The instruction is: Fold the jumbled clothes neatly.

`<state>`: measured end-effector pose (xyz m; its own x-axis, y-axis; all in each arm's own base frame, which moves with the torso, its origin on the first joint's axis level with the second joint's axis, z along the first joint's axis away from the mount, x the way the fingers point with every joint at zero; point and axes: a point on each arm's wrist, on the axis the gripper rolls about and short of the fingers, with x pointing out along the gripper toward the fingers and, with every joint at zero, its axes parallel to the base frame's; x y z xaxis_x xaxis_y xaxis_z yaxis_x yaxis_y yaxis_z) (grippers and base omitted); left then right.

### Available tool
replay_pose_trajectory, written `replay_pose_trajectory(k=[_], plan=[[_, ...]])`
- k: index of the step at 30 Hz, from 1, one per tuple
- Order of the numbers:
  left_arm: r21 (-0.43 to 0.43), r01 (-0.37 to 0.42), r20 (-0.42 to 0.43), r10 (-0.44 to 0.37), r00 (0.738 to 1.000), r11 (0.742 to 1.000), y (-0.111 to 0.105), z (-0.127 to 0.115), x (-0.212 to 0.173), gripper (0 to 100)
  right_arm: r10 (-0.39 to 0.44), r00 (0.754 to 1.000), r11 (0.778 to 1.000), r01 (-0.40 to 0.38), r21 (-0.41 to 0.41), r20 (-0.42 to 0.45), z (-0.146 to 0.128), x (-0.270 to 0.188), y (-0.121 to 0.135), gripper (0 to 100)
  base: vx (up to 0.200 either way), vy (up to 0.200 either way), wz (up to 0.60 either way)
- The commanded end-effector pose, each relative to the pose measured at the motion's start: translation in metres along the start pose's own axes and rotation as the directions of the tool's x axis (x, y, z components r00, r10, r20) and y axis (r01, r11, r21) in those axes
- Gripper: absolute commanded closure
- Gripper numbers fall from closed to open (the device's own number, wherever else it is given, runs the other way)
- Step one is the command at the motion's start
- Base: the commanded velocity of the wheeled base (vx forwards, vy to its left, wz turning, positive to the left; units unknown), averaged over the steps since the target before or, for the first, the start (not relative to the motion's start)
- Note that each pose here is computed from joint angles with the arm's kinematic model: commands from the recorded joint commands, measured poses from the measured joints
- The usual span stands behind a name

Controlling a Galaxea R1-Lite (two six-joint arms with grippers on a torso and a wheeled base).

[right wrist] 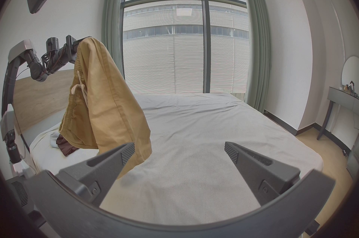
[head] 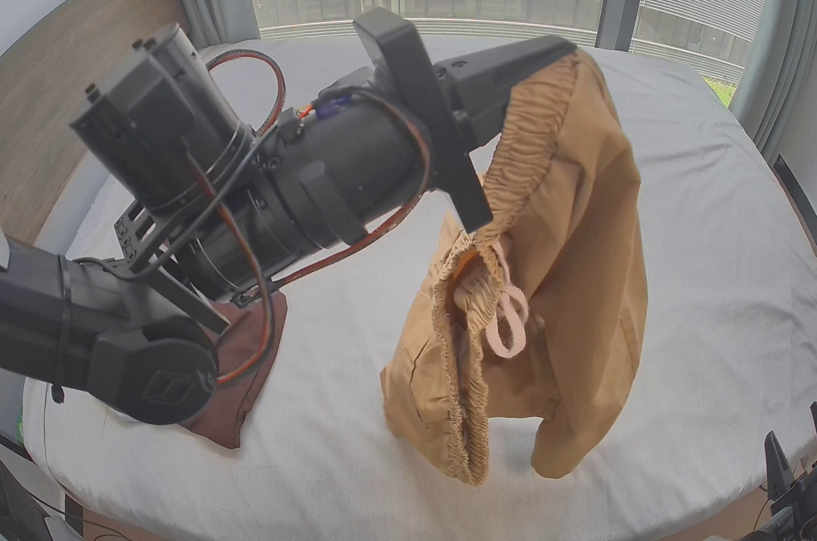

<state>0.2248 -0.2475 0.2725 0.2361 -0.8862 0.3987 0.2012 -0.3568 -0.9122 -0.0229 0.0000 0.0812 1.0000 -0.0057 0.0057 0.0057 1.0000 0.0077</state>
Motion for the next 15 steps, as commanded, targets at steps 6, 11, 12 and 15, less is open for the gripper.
replay_pose_trajectory(k=[6, 11, 12, 15], plan=[[-0.058, 0.010, 0.016, -0.009, 1.000, 0.998, 0.013, 0.004, -0.002, 100, -0.002, 1.000, 1.000, 0.002, 0.000, 0.000, -0.005, 0.000, 0.000, 0, 0.000, 0.000, 0.00], [-0.059, -0.070, 0.068, 0.074, 0.995, 0.996, 0.043, 0.015, -0.017, 100, 0.000, 1.000, 1.000, 0.000, 0.000, 0.000, -0.005, 0.000, 0.000, 0, 0.000, 0.000, 0.00], [-0.053, -0.075, 0.074, 0.079, 0.994, 0.996, 0.044, 0.016, -0.019, 100, -0.002, 1.000, 1.000, 0.002, 0.000, 0.000, -0.005, 0.000, 0.000, 0, 0.000, 0.000, 0.00], [0.035, -0.121, 0.120, 0.116, 0.986, 0.992, 0.056, 0.026, -0.038, 100, -0.002, 1.000, 1.000, 0.002, 0.000, 0.000, -0.005, 0.000, 0.000, 0, 0.000, 0.000, 0.00]])
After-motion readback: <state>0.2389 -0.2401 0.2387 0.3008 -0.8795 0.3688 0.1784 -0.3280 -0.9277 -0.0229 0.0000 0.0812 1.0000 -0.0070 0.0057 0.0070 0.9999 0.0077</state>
